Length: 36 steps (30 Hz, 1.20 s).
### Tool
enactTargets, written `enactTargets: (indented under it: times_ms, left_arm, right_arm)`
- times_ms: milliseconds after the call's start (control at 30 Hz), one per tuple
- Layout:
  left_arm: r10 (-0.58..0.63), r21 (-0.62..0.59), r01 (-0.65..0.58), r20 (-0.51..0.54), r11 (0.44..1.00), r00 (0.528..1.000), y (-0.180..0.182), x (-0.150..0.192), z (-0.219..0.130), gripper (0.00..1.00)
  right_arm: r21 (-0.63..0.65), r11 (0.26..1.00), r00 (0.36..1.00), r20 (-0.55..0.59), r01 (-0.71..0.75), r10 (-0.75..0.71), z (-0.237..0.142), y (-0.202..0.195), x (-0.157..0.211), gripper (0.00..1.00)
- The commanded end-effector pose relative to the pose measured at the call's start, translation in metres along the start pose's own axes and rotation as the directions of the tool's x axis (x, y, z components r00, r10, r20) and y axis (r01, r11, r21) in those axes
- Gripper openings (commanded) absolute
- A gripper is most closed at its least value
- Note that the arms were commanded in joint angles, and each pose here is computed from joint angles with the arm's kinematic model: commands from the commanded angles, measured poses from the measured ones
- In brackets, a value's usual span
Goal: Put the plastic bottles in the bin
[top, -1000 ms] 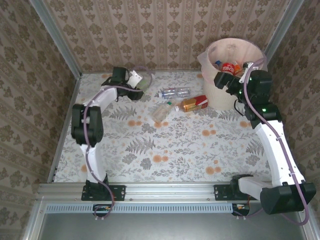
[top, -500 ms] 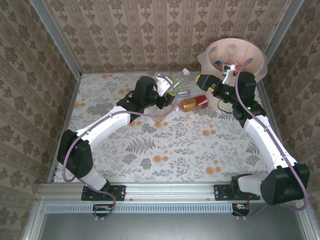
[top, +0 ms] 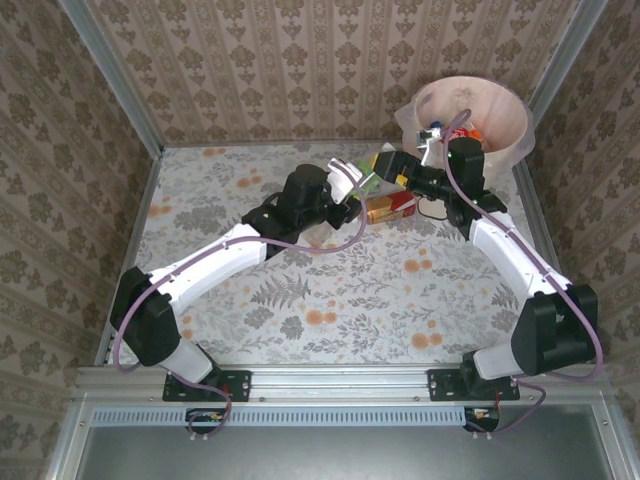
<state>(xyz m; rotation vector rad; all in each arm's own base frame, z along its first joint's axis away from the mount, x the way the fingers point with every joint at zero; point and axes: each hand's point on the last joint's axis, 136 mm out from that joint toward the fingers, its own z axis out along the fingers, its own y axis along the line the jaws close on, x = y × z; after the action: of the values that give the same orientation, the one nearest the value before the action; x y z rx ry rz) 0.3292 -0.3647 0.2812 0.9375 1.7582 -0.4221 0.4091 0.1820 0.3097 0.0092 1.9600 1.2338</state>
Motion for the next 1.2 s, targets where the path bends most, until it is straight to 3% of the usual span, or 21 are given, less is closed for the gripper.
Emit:
enactTargets:
  times_ms: [0, 67, 233, 333, 400, 467, 533, 600, 800, 967, 1067, 1167]
  left_arm:
    - [-0.019, 0.011, 0.019, 0.030, 1.000, 0.999, -0.004, -0.016, 0.000, 0.35]
    - [-0.019, 0.025, 0.018, 0.033, 1.000, 0.999, -0.008, -0.018, 0.001, 0.35]
    - [-0.020, 0.023, 0.019, 0.017, 1.000, 1.000, -0.008, -0.018, 0.004, 0.38]
    - [-0.022, 0.023, 0.022, 0.011, 0.999, 1.000, -0.008, -0.018, 0.003, 0.42]
    - [-0.036, 0.008, 0.036, 0.012, 0.999, 0.999, -0.005, -0.019, 0.002, 0.56]
    - [-0.070, -0.017, 0.070, 0.021, 0.997, 0.997, 0.002, -0.020, -0.001, 0.84]
    - [-0.101, -0.039, 0.103, 0.032, 0.994, 0.994, 0.010, -0.020, -0.007, 0.96]
    - [-0.122, -0.083, 0.125, 0.040, 0.989, 0.992, 0.020, -0.018, -0.013, 1.00]
    - [-0.225, -0.297, 0.233, 0.061, 0.926, 0.972, 0.068, 0.008, -0.042, 1.00]
    - [-0.382, -0.487, 0.366, 0.070, 0.793, 0.921, 0.113, 0.055, -0.076, 1.00]
    - [-0.466, -0.540, 0.444, 0.105, 0.715, 0.878, 0.131, 0.079, -0.095, 1.00]
    - [-0.527, -0.577, 0.501, 0.139, 0.645, 0.839, 0.145, 0.102, -0.111, 1.00]
  right_arm:
    - [-0.115, 0.993, 0.999, -0.008, 0.032, -0.033, 0.004, 0.024, -0.003, 1.00]
    - [-0.090, 0.996, 1.000, -0.006, 0.020, -0.021, 0.006, 0.019, -0.003, 0.99]
    - [-0.061, 0.998, 1.000, -0.013, 0.004, -0.005, 0.008, 0.015, -0.006, 0.66]
    - [-0.035, 0.999, 1.000, -0.026, 0.010, -0.011, 0.007, 0.014, -0.007, 0.57]
    - [0.010, 1.000, 0.999, -0.019, 0.028, -0.027, 0.003, 0.011, -0.013, 0.55]
    - [0.066, 0.997, 0.999, 0.009, 0.050, -0.051, -0.005, 0.007, -0.027, 0.54]
    - [0.156, 0.984, 0.994, 0.043, 0.088, -0.096, -0.019, 0.000, -0.046, 0.54]
    - [0.258, 0.956, 0.985, 0.064, 0.136, -0.158, -0.035, -0.006, -0.065, 0.54]
    - [0.557, 0.796, 0.930, 0.107, 0.238, -0.353, -0.087, -0.015, -0.129, 0.54]
    - [0.785, 0.584, 0.876, 0.116, 0.209, -0.468, -0.132, -0.031, -0.182, 0.55]
    - [0.888, 0.431, 0.851, 0.100, 0.158, -0.516, -0.156, -0.049, -0.206, 0.55]
    - [0.937, 0.328, 0.845, 0.076, 0.121, -0.529, -0.169, -0.066, -0.222, 0.55]
